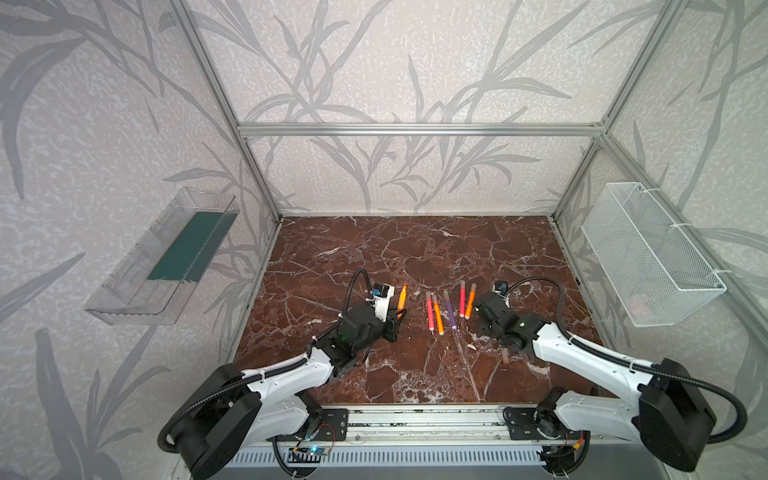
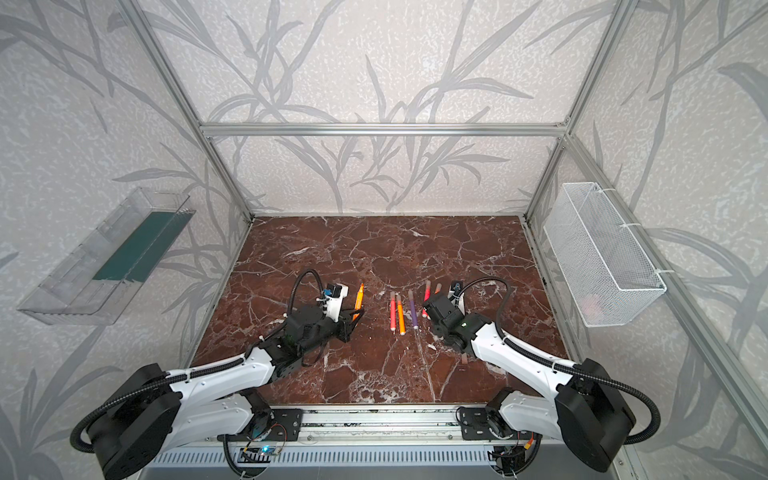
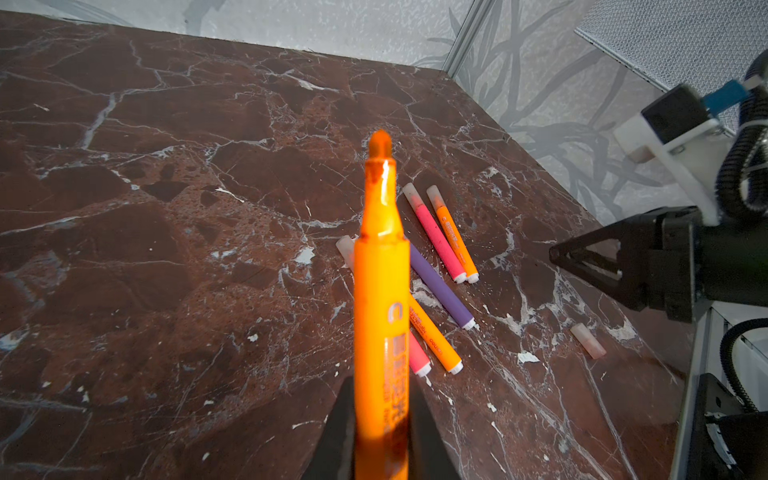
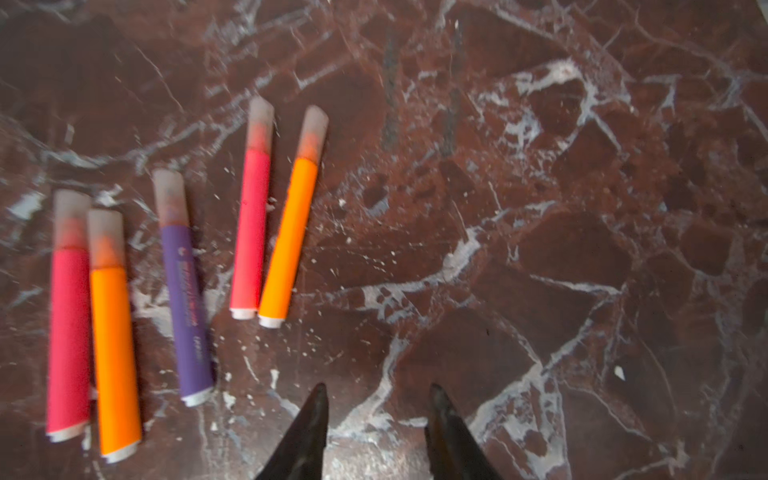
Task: Insert the pens into the pen caps
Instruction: 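Move the right gripper away down to the pale caps on the table, then grasp a pale cap with the right gripper and lift it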
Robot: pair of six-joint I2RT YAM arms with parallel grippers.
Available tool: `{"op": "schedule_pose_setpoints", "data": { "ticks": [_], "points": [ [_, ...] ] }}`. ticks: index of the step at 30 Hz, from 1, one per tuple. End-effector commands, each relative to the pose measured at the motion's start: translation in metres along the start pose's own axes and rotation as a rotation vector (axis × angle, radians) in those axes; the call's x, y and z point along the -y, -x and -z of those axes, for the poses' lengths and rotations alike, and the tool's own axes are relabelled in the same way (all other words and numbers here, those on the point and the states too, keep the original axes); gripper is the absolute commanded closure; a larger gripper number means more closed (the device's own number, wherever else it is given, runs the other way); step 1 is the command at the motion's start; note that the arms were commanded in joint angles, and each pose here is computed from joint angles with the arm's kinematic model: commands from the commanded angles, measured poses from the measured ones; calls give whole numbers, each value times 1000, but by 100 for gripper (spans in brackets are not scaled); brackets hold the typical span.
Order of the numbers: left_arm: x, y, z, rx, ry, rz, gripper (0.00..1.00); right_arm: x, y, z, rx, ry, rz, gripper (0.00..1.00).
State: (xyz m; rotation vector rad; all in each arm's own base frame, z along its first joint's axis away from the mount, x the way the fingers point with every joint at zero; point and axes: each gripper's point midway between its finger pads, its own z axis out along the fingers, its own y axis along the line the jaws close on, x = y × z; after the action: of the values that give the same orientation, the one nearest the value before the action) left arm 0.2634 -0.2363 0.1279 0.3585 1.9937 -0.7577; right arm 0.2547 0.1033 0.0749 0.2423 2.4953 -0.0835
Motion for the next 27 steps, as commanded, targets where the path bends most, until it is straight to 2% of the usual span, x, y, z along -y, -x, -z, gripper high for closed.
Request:
{"op": "schedule_pose_setpoints", "data": {
  "ticks": [1,6,13,19,27],
  "points": [
    [6,6,5,28,-31,-16,100,23,-30,-10,-94,-54,-15,59],
    [7,10,12,46,-30,-25,100,35,-57,-18,-156,-56,-56,59],
    [7,15,20,66,-25,-27,100,32,-77,-15,-224,5,-67,59],
    [7,19,24,77,-19,-31,100,30,-99,-16,-309,34,-49,64],
    [7,20,24,77,-19,-30,100,38,-100,4,-279,14,-9,62]
  ]
}}
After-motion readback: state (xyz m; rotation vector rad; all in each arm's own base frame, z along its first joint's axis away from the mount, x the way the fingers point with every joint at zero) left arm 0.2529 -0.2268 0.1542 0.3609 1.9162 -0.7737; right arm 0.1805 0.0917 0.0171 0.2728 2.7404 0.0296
